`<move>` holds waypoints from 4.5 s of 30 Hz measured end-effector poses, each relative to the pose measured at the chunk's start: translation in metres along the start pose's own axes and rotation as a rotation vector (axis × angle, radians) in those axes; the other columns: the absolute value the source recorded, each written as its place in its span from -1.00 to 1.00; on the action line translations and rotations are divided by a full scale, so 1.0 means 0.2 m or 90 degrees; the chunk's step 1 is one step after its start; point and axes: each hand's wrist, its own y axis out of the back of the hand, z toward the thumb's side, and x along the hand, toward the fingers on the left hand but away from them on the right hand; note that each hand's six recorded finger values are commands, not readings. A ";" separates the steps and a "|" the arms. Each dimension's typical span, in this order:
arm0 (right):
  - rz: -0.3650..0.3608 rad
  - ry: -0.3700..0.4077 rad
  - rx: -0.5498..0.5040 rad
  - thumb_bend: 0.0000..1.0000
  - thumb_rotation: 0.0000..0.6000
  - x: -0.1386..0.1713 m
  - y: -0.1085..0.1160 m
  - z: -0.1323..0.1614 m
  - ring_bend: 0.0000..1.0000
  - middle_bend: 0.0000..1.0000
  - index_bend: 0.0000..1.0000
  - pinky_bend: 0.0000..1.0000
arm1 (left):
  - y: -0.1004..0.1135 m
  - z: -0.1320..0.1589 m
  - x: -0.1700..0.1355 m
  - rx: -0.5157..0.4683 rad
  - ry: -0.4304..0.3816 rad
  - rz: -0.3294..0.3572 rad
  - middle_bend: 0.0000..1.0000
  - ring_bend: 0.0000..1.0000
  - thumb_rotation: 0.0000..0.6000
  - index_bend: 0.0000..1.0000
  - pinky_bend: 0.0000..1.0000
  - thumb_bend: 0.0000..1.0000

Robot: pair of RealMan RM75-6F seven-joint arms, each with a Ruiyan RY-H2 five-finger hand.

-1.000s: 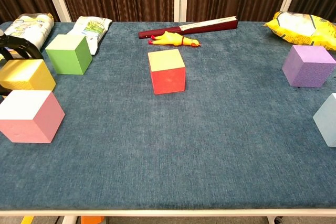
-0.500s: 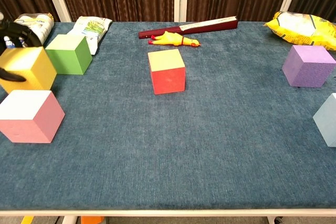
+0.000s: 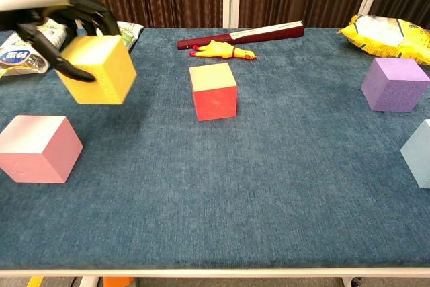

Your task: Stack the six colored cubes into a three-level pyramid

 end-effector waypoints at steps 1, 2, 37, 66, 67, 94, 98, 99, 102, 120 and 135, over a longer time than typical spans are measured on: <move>-0.001 -0.001 0.000 -0.98 1.00 0.00 0.00 0.00 -0.91 -0.76 -1.00 -0.62 | -0.01 0.01 0.02 0.003 0.001 -0.003 -0.11 -0.18 1.00 -0.12 0.09 -0.58; -0.002 -0.002 -0.001 -0.98 1.00 0.00 0.00 0.00 -0.91 -0.76 -1.00 -0.62 | -0.03 0.02 0.05 0.008 0.004 -0.007 -0.11 -0.18 1.00 -0.12 0.09 -0.58; -0.003 -0.016 0.000 -0.98 1.00 0.05 -0.01 -0.04 -0.91 -0.76 -1.00 -0.62 | -0.26 0.21 0.48 0.019 0.046 -0.036 -0.13 -0.18 1.00 -0.14 0.11 -0.58; -0.007 -0.023 -0.004 -0.98 1.00 0.07 0.00 -0.07 -0.90 -0.76 -1.00 -0.62 | -0.29 0.35 0.54 0.043 0.027 -0.041 -0.14 -0.19 1.00 -0.14 0.09 -0.58; -0.006 -0.023 -0.004 -0.98 1.00 0.07 0.00 -0.07 -0.90 -0.76 -1.00 -0.62 | -0.29 0.34 0.53 0.042 0.028 -0.042 -0.14 -0.19 1.00 -0.14 0.09 -0.58; -0.007 -0.025 -0.004 -0.98 1.00 0.08 0.00 -0.08 -0.90 -0.76 -1.00 -0.62 | -0.30 0.37 0.58 0.060 0.032 -0.031 -0.14 -0.19 1.00 -0.14 0.08 -0.58; -0.007 -0.026 -0.004 -0.98 1.00 0.08 0.00 -0.08 -0.90 -0.76 -1.00 -0.62 | -0.30 0.39 0.58 0.059 0.031 -0.031 -0.14 -0.19 1.00 -0.14 0.08 -0.58; -0.007 -0.026 -0.004 -0.98 1.00 0.08 0.00 -0.08 -0.90 -0.76 -1.00 -0.62 | -0.30 0.39 0.58 0.060 0.030 -0.030 -0.14 -0.19 1.00 -0.14 0.08 -0.58; -0.007 -0.028 -0.003 -0.98 1.00 0.08 0.00 -0.08 -0.90 -0.76 -1.00 -0.62 | -0.30 0.39 0.58 0.060 0.030 -0.031 -0.14 -0.19 1.00 -0.14 0.08 -0.58; -0.009 -0.030 -0.004 -0.94 1.00 0.09 0.01 -0.08 -0.89 -0.76 -1.00 -0.62 | -0.32 0.39 0.60 0.069 0.040 -0.036 -0.22 -0.19 1.00 -0.25 0.08 -0.60; -0.010 -0.033 -0.006 -0.94 1.00 0.09 0.01 -0.10 -0.89 -0.76 -1.00 -0.62 | -0.32 0.42 0.59 0.071 0.042 -0.040 -0.43 -0.23 1.00 -0.51 0.07 -0.73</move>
